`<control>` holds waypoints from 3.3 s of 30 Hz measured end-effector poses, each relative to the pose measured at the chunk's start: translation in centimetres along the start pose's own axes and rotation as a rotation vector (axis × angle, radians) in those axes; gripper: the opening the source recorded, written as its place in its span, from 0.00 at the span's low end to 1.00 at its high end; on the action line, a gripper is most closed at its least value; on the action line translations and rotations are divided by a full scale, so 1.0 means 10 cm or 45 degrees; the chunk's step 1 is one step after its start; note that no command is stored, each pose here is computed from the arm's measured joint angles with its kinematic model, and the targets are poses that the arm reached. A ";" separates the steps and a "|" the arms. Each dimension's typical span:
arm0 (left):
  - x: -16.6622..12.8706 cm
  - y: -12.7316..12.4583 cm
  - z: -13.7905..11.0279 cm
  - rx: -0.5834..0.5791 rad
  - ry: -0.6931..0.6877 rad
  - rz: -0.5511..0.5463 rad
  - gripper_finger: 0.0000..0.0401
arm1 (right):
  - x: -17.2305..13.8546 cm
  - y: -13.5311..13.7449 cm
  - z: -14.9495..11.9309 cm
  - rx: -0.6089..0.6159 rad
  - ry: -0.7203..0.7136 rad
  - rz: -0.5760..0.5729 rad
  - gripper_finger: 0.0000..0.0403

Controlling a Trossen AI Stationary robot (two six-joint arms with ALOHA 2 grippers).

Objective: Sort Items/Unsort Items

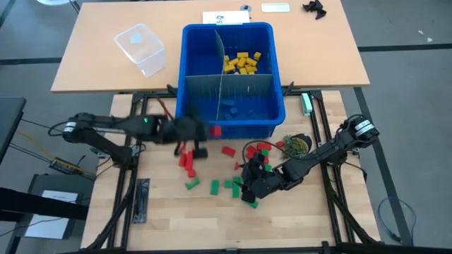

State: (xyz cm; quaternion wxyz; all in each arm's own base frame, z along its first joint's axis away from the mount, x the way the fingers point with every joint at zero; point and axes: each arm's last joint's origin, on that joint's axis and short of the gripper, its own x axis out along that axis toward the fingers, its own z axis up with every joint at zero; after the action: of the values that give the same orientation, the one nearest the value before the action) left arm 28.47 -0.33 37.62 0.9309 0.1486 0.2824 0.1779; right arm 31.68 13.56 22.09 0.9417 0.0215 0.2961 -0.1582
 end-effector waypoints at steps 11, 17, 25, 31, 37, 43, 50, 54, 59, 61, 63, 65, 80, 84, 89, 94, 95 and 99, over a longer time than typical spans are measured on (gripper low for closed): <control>0.32 1.26 -0.02 -0.144 -0.231 0.424 0.12 | 0.06 -0.08 0.04 0.066 -0.013 -0.035 0.76; 0.42 1.67 -0.20 -0.165 -0.226 0.481 0.12 | 0.09 -0.12 0.07 0.079 -0.015 -0.051 0.76; 0.55 1.94 -0.41 -0.207 -0.149 0.504 0.12 | 0.12 -0.16 0.08 0.090 -0.012 -0.065 0.76; 0.63 1.96 -0.49 -0.226 -0.086 0.488 0.12 | 0.12 -0.16 0.08 0.090 -0.012 -0.064 0.76; 0.63 2.03 -0.52 -0.343 -0.110 0.515 0.12 | 0.12 -0.16 0.08 0.090 -0.002 -0.042 0.76; 0.64 2.22 -0.66 -0.467 -0.106 0.543 0.12 | 0.12 -0.17 0.08 0.090 -0.001 -0.046 0.76; 0.88 2.25 -0.88 -0.542 0.029 0.432 0.12 | 0.20 -0.28 0.13 -0.031 0.002 -0.098 0.76; 0.95 2.09 -0.88 -0.541 0.101 0.305 0.12 | 0.22 -0.37 0.18 -0.156 0.009 -0.078 0.76; 1.00 1.85 -0.82 -0.529 0.160 0.183 0.12 | 0.01 -0.64 0.47 -0.252 -0.109 -0.100 0.76; 1.01 1.77 -0.80 -0.518 0.179 0.154 0.12 | -0.06 -0.83 0.61 -0.247 -0.175 -0.149 0.76; 1.02 1.72 -0.76 -0.503 0.176 0.166 0.12 | -0.11 -1.04 0.75 -0.223 -0.250 -0.193 0.76; 1.03 1.69 -0.73 -0.491 0.166 0.199 0.12 | -0.13 -1.25 0.87 -0.178 -0.321 -0.213 0.76; 1.00 1.93 -0.71 -0.512 0.074 0.517 0.12 | 0.45 -1.52 0.56 -0.144 -0.052 -0.116 0.76; 1.06 2.15 -0.81 -0.613 0.012 0.584 0.12 | 0.47 -1.52 0.54 -0.146 -0.040 -0.118 0.76; 1.23 2.35 -1.03 -0.726 -0.010 0.554 0.12 | 0.46 -1.52 0.54 -0.134 -0.035 -0.118 0.76; 1.44 2.39 -1.21 -0.758 0.052 0.551 0.14 | 0.46 -1.52 0.54 -0.113 -0.030 -0.101 0.76; 1.45 2.39 -1.22 -0.759 0.048 0.552 0.15 | 0.46 -1.52 0.54 -0.106 -0.031 -0.100 0.76; 1.46 2.39 -1.22 -0.761 0.045 0.516 0.25 | 0.46 -1.52 0.54 -0.098 -0.031 -0.098 0.76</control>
State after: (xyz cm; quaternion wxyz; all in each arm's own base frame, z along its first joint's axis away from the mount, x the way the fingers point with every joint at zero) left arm 26.83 29.15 30.02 0.8739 -0.0803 0.1986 0.4363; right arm 33.53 -2.89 24.71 0.9386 -0.0282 0.2911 -0.1831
